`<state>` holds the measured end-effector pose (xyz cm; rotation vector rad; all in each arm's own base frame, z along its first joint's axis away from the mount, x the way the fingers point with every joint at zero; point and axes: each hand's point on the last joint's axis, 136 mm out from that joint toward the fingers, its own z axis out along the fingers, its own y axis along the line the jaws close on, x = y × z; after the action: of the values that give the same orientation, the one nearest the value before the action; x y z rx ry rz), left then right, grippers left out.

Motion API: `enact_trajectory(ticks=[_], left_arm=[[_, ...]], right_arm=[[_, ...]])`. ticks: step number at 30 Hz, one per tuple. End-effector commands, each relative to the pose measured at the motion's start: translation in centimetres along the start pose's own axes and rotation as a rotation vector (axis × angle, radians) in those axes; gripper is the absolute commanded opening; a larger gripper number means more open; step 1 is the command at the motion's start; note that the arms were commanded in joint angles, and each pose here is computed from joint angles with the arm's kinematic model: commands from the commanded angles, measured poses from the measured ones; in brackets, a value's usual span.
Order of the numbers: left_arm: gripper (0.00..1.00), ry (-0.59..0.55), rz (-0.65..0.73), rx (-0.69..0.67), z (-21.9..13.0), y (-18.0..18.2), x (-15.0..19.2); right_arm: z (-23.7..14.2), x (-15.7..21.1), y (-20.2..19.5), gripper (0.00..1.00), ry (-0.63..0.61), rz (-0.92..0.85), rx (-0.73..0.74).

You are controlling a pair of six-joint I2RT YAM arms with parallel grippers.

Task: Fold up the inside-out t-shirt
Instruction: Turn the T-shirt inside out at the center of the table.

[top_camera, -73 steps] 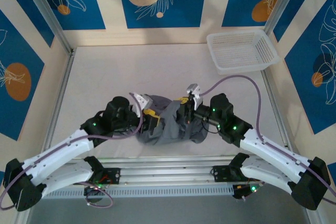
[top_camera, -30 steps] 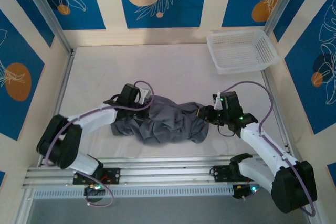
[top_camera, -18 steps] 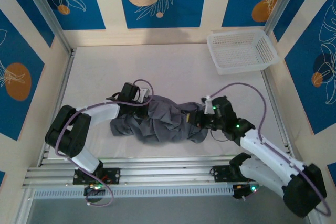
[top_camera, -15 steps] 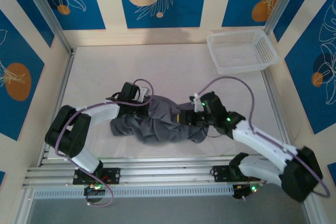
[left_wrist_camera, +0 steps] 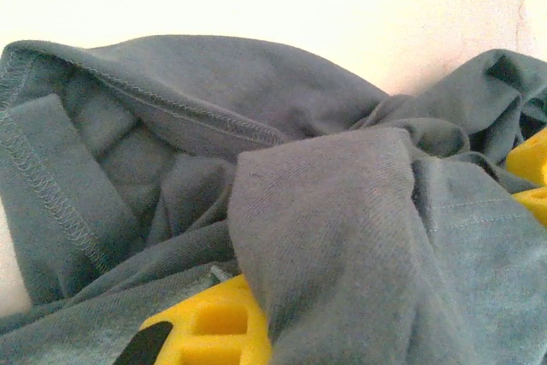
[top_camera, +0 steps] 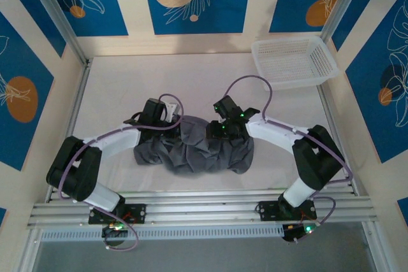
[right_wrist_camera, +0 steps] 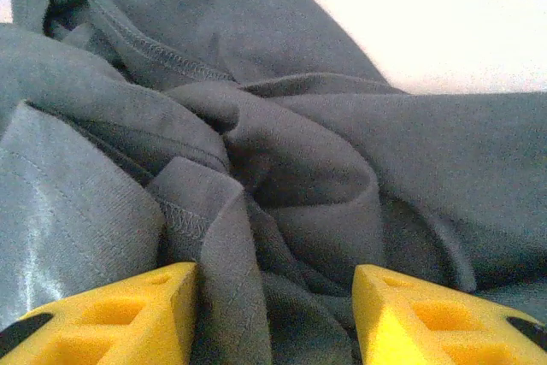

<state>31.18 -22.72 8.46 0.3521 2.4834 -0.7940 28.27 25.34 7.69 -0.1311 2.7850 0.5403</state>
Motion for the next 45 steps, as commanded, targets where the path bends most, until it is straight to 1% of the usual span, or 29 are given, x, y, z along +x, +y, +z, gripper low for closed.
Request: enact_trajectory(ticks=[1, 5, 8, 9, 12, 14, 17, 19, 21, 24, 26, 28, 30, 31, 32, 34, 35, 38, 41, 43, 45], left_arm=[[0.0, -0.001, -0.014, -0.011, -0.3, 0.4, 0.2], [0.0, -0.003, -0.01, -0.008, -0.3, 0.3, 0.2], [0.0, -0.009, -0.009, -0.008, -0.5, 0.3, 0.1], [0.0, -0.01, -0.007, -0.012, -0.5, 0.3, 0.2], [0.0, -0.01, -0.005, -0.033, -0.7, 0.7, 0.4], [0.0, -0.011, -0.004, -0.06, -0.9, 1.3, 0.6], [0.0, -0.006, 0.0, -0.102, -1.2, 2.1, 0.9], [0.0, -0.011, 0.005, -0.112, -1.6, 2.2, 0.9], [0.0, -0.016, 0.007, -0.113, -1.7, 2.2, 0.8], [0.0, -0.02, 0.007, -0.113, -1.8, 2.1, 0.8], [0.0, -0.015, 0.007, -0.115, -1.8, 2.2, 0.9], [0.01, -0.006, 0.003, -0.127, -1.6, 2.5, 1.1], [0.15, 0.005, 0.003, -0.133, -1.6, 2.6, 1.4], [0.23, 0.005, 0.003, -0.136, -1.7, 2.6, 1.4], [0.29, 0.001, 0.003, -0.139, -2.0, 2.6, 1.4], [0.36, -0.016, 0.003, -0.141, -3.0, 2.2, 1.0], [0.39, -0.037, 0.004, -0.147, -3.9, 1.9, 0.6], [0.44, -0.107, 0.025, -0.171, -6.8, 0.7, -1.1], [0.46, -0.133, 0.097, -0.167, -8.8, -1.9, -2.3], [0.47, -0.121, 0.155, -0.165, -9.2, -3.8, -2.5], [0.48, -0.109, 0.197, -0.152, -9.0, -5.4, -2.4]], right_arm=[[-0.6, -0.1, 0.9, 0.56, 0.019, -0.007, -0.003], [-0.1, 0.3, 1.5, 0.64, 0.052, -0.019, -0.003], [0.4, 0.5, 2.2, 0.65, 0.074, -0.03, -0.008], [0.5, 0.5, 2.1, 0.64, 0.082, -0.031, -0.004], [0.4, 0.6, 0.9, 0.54, 0.093, -0.042, 0.066], [-0.5, 0.6, -0.5, 0.45, 0.08, -0.049, 0.119], [-2.5, 0.8, -2.4, 0.37, 0.058, -0.03, 0.149], [-3.7, 1.2, -3.3, 0.35, 0.036, -0.013, 0.142], [-4.3, 1.9, -4.1, 0.3, 0.023, 0.005, 0.115], [-3.7, 3.5, -5.3, 0.18, 0.044, 0.054, 0.071], [-3.2, 4.4, -5.6, 0.13, 0.074, 0.076, 0.043], [-3.2, 4.7, -5.5, 0.09, 0.067, 0.08, 0.027], [-3.6, 4.5, -5.0, 0.1, 0.048, 0.08, -0.007], [-4.1, 4.2, -4.4, 0.16, 0.028, 0.081, -0.039], [-4.5, 3.8, -3.5, 0.25, 0.008, 0.082, -0.08], [-5.6, 3.0, -1.8, 0.28, -0.028, 0.074, -0.143], [-6.1, 2.4, -1.0, 0.28, -0.047, 0.069, -0.149], [-6.6, 1.3, 0.4, 0.29, -0.072, 0.04, -0.111], [-5.6, 0.4, 0.4, 0.31, -0.075, 0.005, -0.01], [-4.7, 0.0, 0.0, 0.33, -0.063, 0.015, 0.064], [-3.7, 0.1, 0.3, 0.36, -0.024, 0.01, 0.084]])
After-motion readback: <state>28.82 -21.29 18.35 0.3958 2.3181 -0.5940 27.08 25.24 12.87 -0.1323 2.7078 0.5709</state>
